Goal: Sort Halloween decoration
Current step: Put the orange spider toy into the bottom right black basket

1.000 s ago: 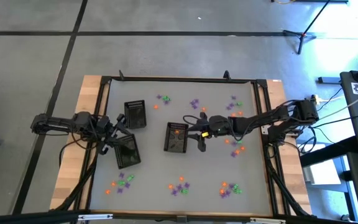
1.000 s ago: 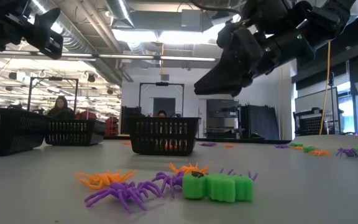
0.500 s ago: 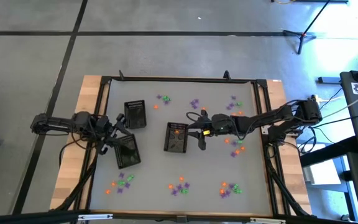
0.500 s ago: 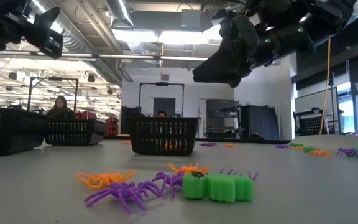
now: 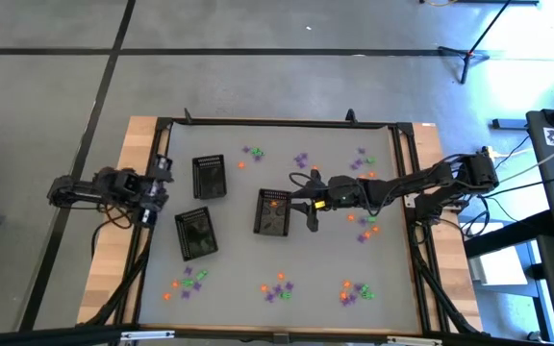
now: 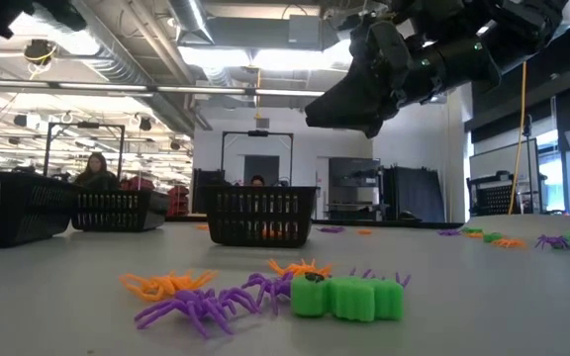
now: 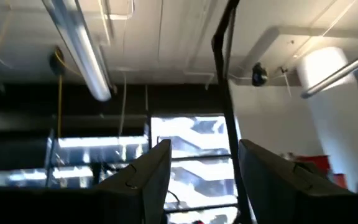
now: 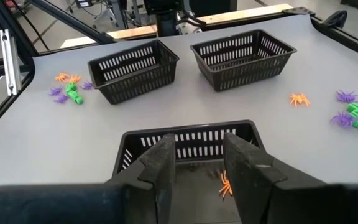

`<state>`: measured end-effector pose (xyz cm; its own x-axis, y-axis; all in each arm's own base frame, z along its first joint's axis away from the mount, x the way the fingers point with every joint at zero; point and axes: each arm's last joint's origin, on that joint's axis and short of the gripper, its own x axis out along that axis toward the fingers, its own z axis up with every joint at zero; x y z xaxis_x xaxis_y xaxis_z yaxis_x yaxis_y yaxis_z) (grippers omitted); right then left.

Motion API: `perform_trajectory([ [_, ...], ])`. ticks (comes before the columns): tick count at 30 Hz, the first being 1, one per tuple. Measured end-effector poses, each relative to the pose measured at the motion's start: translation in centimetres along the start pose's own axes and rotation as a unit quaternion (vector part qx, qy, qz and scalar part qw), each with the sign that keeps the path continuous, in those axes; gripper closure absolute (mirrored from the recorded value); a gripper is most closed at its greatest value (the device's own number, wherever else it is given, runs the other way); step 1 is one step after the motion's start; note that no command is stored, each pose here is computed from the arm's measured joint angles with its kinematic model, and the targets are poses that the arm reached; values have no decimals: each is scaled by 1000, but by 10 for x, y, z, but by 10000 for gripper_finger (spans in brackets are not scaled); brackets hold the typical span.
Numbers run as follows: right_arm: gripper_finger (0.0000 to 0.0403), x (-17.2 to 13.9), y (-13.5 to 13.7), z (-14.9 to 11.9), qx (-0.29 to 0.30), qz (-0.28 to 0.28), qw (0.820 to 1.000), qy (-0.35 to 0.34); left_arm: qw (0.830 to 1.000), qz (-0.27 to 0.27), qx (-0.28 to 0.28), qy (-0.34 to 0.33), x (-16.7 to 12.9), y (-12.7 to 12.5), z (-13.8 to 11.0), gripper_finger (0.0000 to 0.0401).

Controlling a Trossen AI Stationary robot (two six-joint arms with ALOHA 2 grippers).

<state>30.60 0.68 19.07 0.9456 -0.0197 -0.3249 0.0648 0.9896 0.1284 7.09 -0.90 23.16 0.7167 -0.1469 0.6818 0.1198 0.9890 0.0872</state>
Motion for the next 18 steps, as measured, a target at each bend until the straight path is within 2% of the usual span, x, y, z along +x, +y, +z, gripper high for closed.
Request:
perform_trajectory([
  [4,270,0,0,-3,-1,-2,1000,13,1000,-7,19,4,0,0,-1,222],
  [7,270,0,-1,-6,-2,-5,999,32,997,-25,-12,76,-1,-2,-15,222],
  [10,270,0,-2,-9,-3,-17,999,47,991,-14,-9,136,-1,-2,-27,222],
  [14,270,1,-3,-13,15,-32,998,59,990,23,-12,137,2,0,-29,222],
  [18,270,3,-4,-17,27,-35,997,68,993,25,-8,114,6,1,-27,222],
])
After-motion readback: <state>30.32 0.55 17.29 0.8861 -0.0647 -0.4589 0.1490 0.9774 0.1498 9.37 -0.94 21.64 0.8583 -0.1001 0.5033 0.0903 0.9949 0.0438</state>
